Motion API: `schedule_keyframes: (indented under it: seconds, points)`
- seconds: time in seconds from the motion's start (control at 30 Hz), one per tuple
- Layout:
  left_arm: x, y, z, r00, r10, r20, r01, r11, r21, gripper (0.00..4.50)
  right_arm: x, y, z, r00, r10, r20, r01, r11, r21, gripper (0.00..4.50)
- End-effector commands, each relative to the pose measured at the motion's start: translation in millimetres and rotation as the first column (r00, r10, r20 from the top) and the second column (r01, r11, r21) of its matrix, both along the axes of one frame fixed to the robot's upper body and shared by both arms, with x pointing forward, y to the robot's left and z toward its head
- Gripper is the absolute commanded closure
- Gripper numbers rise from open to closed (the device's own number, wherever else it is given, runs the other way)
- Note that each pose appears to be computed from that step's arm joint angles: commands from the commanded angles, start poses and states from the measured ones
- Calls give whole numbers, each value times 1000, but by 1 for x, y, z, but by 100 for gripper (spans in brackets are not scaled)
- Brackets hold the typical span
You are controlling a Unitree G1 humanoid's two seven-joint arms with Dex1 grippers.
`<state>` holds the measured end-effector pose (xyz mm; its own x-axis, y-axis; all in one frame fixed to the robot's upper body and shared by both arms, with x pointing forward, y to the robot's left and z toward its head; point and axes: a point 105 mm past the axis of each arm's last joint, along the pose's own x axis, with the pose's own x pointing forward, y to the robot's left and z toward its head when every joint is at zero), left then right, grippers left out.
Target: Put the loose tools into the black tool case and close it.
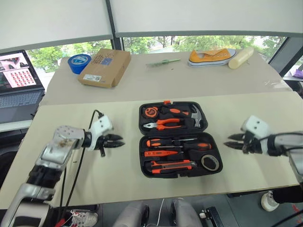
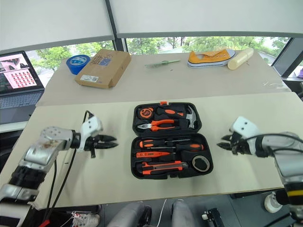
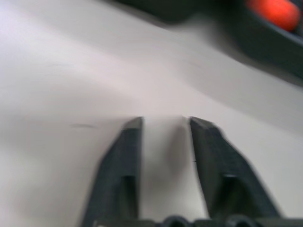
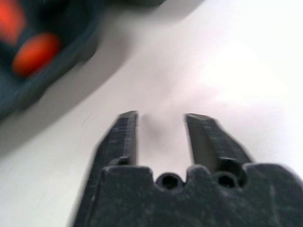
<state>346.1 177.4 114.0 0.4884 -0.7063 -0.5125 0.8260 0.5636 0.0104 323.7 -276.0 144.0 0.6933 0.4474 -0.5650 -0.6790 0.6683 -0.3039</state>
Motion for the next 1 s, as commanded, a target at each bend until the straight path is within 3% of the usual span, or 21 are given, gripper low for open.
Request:
schedule_keyframes:
  seconds: [0.03,0.13,0.17,0.33,0.47,0.53,0.57,0.7,0.87,0.93,1.0]
  points:
    - [19,-13,26,993,101,-61,-109,983,-149,137,15,5,21,997,-75,24,72,989,133,114]
    - [31,-40,36,977,142,-156,-176,957,-230,26,37,22,30,990,-137,14,129,959,252,8]
    - [35,-47,36,970,157,-185,-199,951,-238,2,44,27,31,987,-160,8,151,949,278,0]
    - [42,-70,29,943,201,-266,-266,935,-233,2,66,46,27,968,-232,-93,250,876,412,0]
    - [45,-72,19,931,243,-271,-303,929,-210,2,70,51,19,963,-244,-118,271,878,394,0]
    - [47,-72,20,930,253,-268,-316,921,-227,53,71,50,15,956,-262,-130,292,872,393,0]
    - [47,-73,20,929,253,-269,-318,919,-234,69,72,50,14,956,-263,-133,295,868,400,25]
    - [45,-78,20,928,239,-286,-315,912,-261,225,73,51,13,956,-260,-138,294,862,412,139]
    - [43,-80,16,928,241,-285,-316,913,-257,399,72,55,13,958,-248,-142,285,853,437,326]
    - [42,-80,16,928,239,-286,-314,914,-258,443,72,57,14,961,-241,-139,278,853,442,383]
    - [41,-80,19,933,222,-283,-301,913,-276,450,71,60,17,964,-234,-126,266,852,451,445]
